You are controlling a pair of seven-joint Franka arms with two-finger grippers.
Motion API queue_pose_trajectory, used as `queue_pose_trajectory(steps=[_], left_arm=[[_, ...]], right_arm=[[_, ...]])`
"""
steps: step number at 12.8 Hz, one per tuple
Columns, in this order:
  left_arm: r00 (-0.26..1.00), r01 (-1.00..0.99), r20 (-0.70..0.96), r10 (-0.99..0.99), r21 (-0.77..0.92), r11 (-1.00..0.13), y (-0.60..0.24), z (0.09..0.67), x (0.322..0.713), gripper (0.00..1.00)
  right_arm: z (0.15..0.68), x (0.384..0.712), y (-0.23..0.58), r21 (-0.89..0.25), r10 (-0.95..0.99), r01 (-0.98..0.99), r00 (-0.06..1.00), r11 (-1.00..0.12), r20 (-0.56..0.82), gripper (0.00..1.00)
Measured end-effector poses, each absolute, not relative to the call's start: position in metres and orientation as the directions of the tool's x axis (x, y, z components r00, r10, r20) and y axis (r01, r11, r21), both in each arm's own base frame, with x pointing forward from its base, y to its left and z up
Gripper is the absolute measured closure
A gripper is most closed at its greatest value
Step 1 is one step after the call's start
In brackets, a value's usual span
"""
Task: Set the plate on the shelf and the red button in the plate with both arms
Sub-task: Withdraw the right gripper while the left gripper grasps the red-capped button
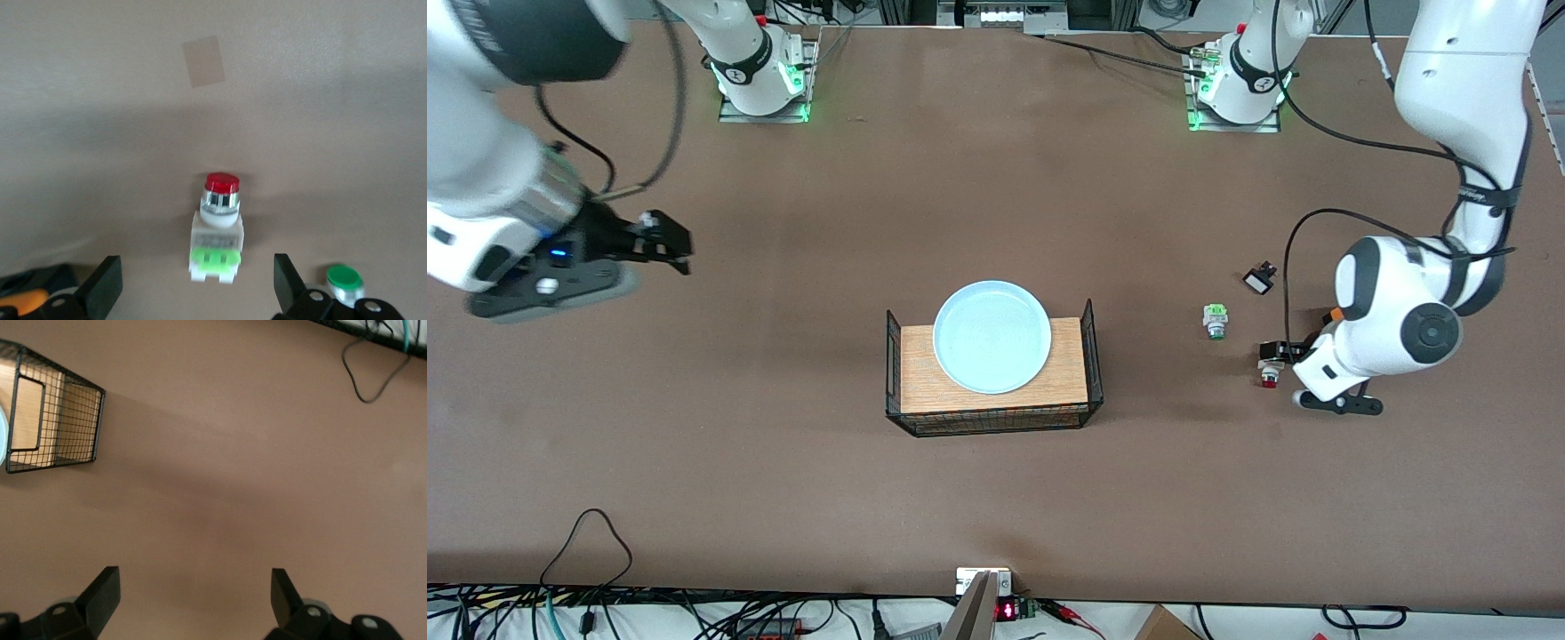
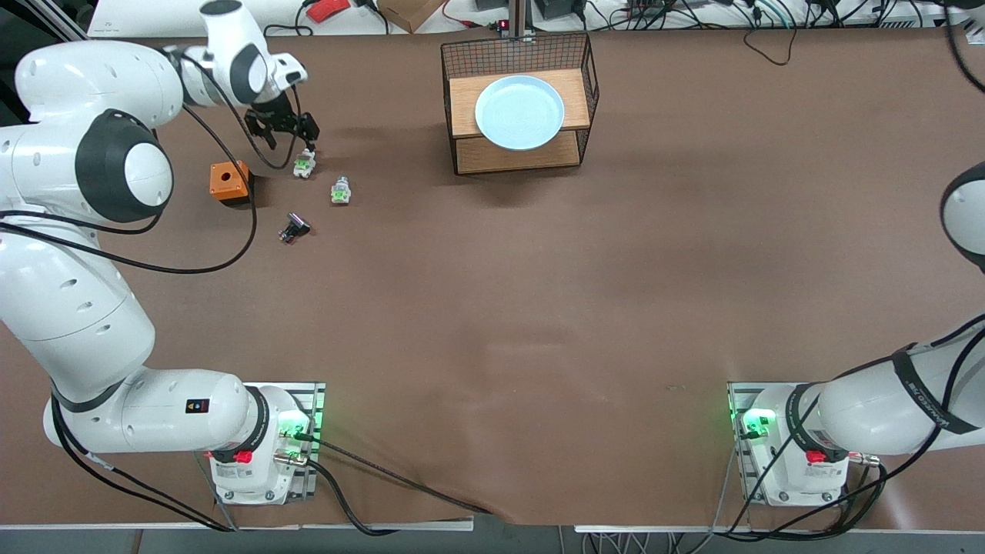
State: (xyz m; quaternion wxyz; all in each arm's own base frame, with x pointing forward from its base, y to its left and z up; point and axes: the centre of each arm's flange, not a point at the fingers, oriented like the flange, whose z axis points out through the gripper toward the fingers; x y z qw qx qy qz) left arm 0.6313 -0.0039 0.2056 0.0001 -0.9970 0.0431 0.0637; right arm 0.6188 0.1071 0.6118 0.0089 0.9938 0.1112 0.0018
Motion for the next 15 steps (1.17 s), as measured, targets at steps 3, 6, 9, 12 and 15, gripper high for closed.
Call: queue_pose_trajectory(steps=[3, 6, 9, 12, 15], left_arm=[[0.99, -0.108, -0.091, -0.108, 0.008, -0.994, -0.005, 0.184, 0.619, 0.0], [0.988, -0.118, -0.101, -0.118, 0.01, -0.993, -0.006, 0.177, 0.616, 0.05], [0.986, -0.122, -0.109, -0.123, 0.013, -0.992, -0.006, 0.169, 0.615, 0.4], [0.987, -0.127, -0.095, -0.127, 0.012, -0.992, -0.007, 0.174, 0.62, 0.59], [0.988, -0.127, -0.086, -0.128, 0.01, -0.992, -0.007, 0.189, 0.629, 0.59]], right_arm=[[0.63, 0.594, 0.065, 0.009, 0.085, 0.085, 0.996, -0.996, 0.01, 0.0], [0.633, 0.559, 0.065, -0.04, 0.021, 0.024, 0.998, -0.999, 0.065, 0.0], [0.616, 0.538, 0.057, -0.039, 0.003, 0.005, 0.998, -0.999, 0.061, 0.0], [0.608, 0.539, 0.05, -0.036, 0.003, 0.005, 0.999, -0.999, 0.052, 0.0], [0.608, 0.538, 0.042, -0.031, -0.008, -0.007, 0.999, -0.999, 0.045, 0.0]])
